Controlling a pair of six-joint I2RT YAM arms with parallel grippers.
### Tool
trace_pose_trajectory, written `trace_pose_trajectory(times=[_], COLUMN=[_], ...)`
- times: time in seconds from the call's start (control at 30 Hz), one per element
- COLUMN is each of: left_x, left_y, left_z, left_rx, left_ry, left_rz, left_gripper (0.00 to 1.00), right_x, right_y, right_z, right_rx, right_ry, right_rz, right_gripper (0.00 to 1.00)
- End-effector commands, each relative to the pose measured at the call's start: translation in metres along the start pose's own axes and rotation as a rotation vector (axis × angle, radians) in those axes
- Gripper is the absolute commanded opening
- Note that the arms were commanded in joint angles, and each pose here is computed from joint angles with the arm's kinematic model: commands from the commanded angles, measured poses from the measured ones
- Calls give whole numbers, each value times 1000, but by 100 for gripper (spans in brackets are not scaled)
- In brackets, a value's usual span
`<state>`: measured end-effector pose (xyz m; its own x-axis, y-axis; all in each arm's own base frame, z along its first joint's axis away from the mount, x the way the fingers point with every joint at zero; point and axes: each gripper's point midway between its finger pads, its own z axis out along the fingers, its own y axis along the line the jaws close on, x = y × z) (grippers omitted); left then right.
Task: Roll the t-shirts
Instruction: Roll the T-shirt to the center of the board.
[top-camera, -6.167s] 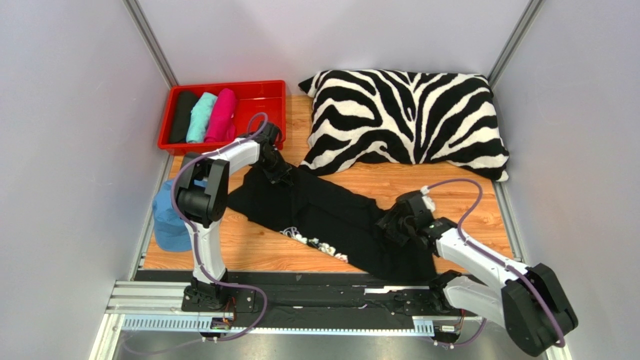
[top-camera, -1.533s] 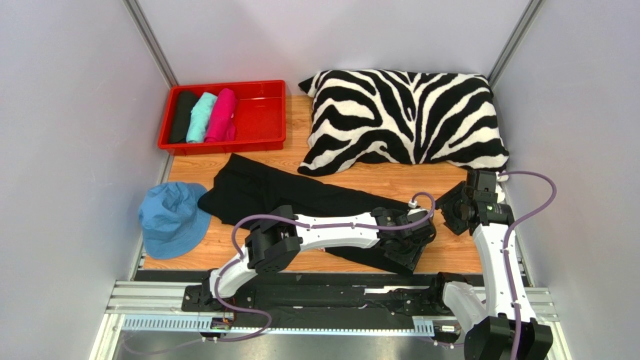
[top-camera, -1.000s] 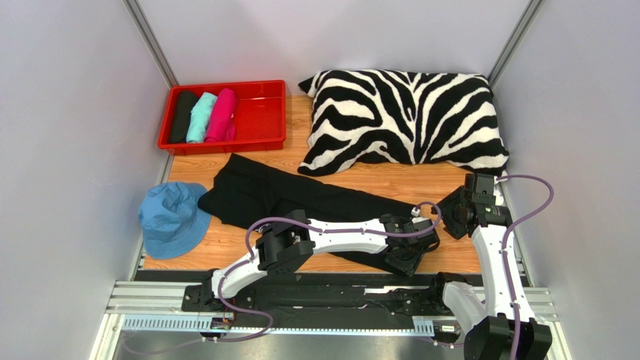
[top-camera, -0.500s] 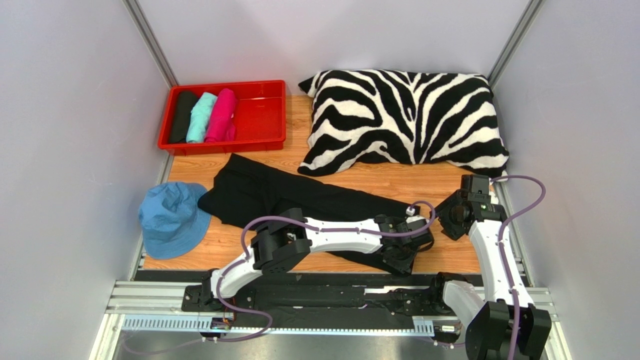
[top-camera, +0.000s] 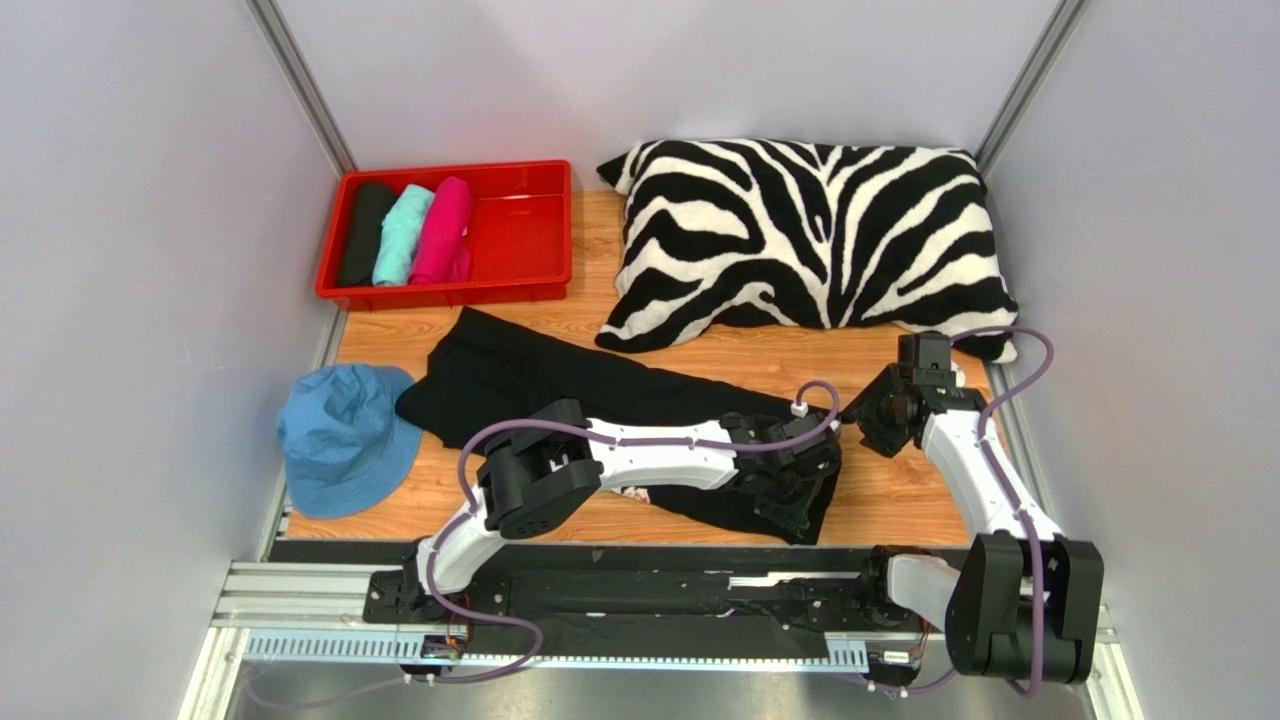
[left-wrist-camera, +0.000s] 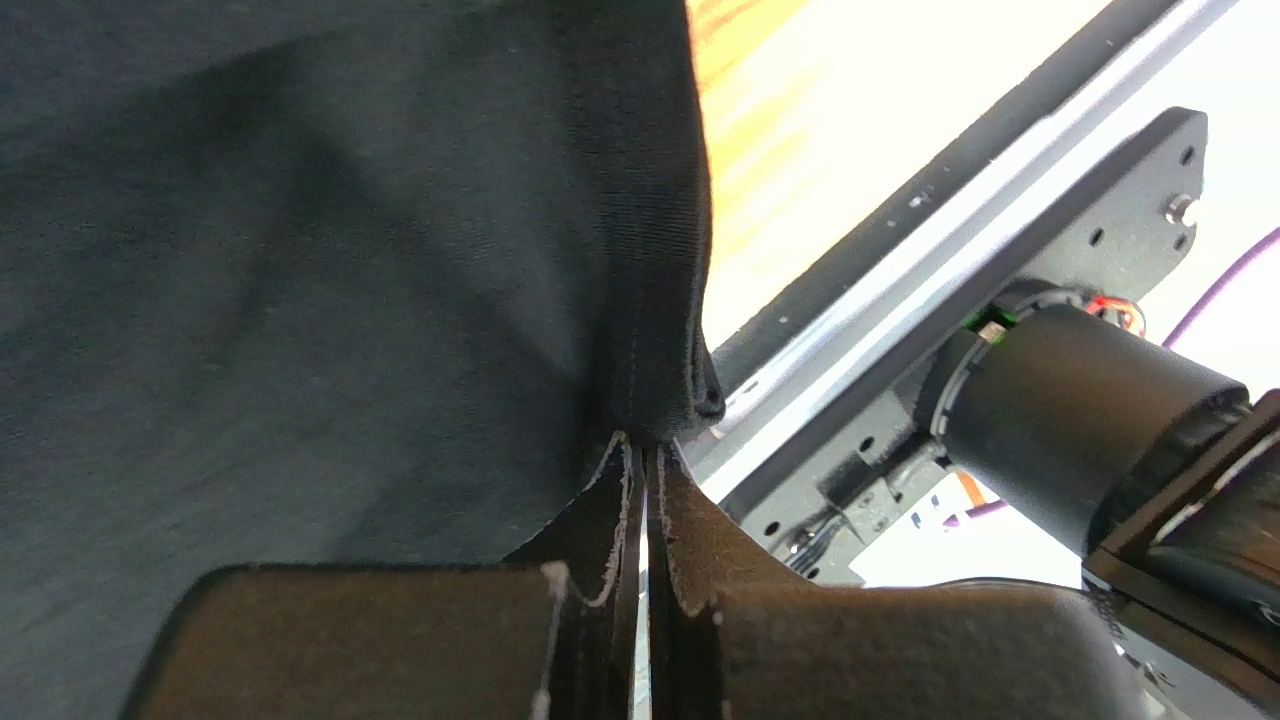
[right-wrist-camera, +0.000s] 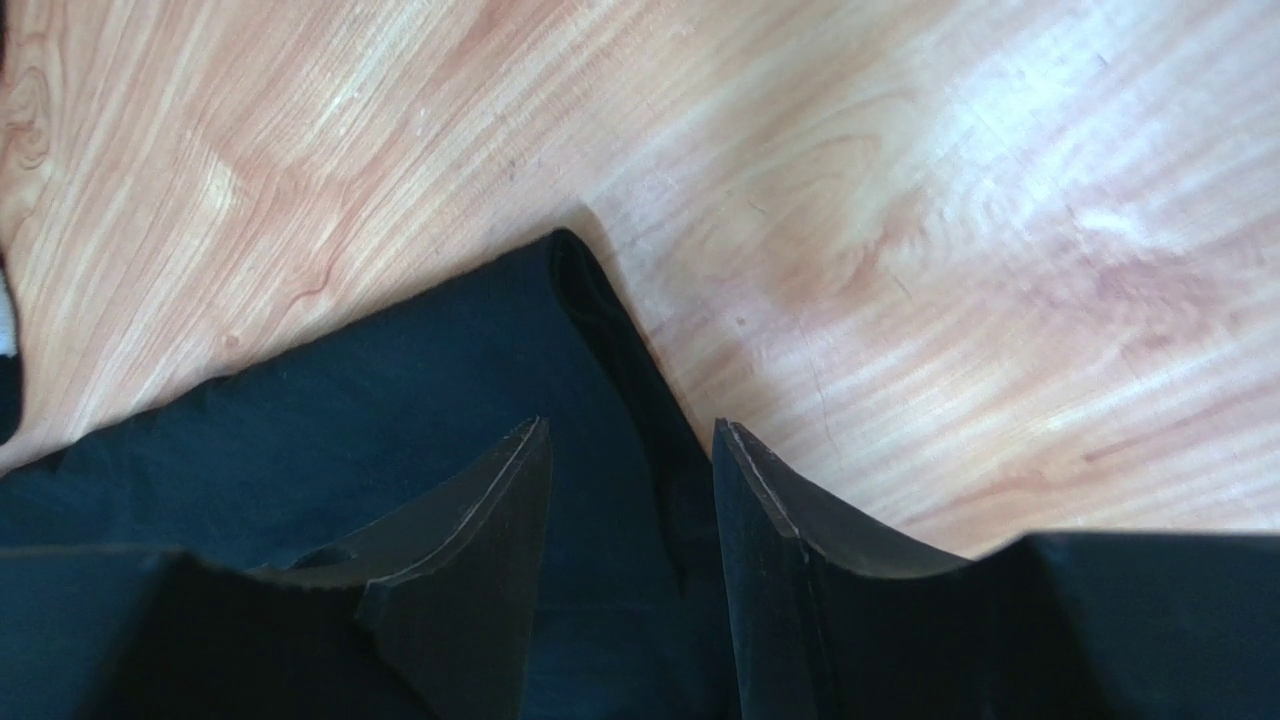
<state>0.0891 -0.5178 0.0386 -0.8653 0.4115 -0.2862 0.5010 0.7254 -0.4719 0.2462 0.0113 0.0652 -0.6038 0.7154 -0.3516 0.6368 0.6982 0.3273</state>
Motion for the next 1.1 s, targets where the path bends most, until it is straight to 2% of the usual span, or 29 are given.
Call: trace_pose_trajectory(times=[0.0,0.33,0.43,0.6,0.9,1.07], left_x=[-9,-10,-11,-11,-16,-19], left_y=[-29,-33,-38,-42,-39,-39], left_z=[-21,-22,-22,-22,-25,-25], left_rx=[99,127,160,194,217,226], left_ry=[-33,-25,-30,-27,-38,-42], left_rz=[8,-9,-12,-19,-33,-36], left_gripper=[0,0,0,0,0,0], right_x=[-15,-9,-10,-13,-6,3], right_y=[15,17,16,19,24,20], right_z=[15,44,48,51,55,63], right_rx=[-49,-52,-42,-46,-66,-54], right_ry=[-56,-18,-20,-24,-17,7], right_rz=[-33,-27,-19,0,-9,-12], right_gripper=[47,45,37,33,39,36])
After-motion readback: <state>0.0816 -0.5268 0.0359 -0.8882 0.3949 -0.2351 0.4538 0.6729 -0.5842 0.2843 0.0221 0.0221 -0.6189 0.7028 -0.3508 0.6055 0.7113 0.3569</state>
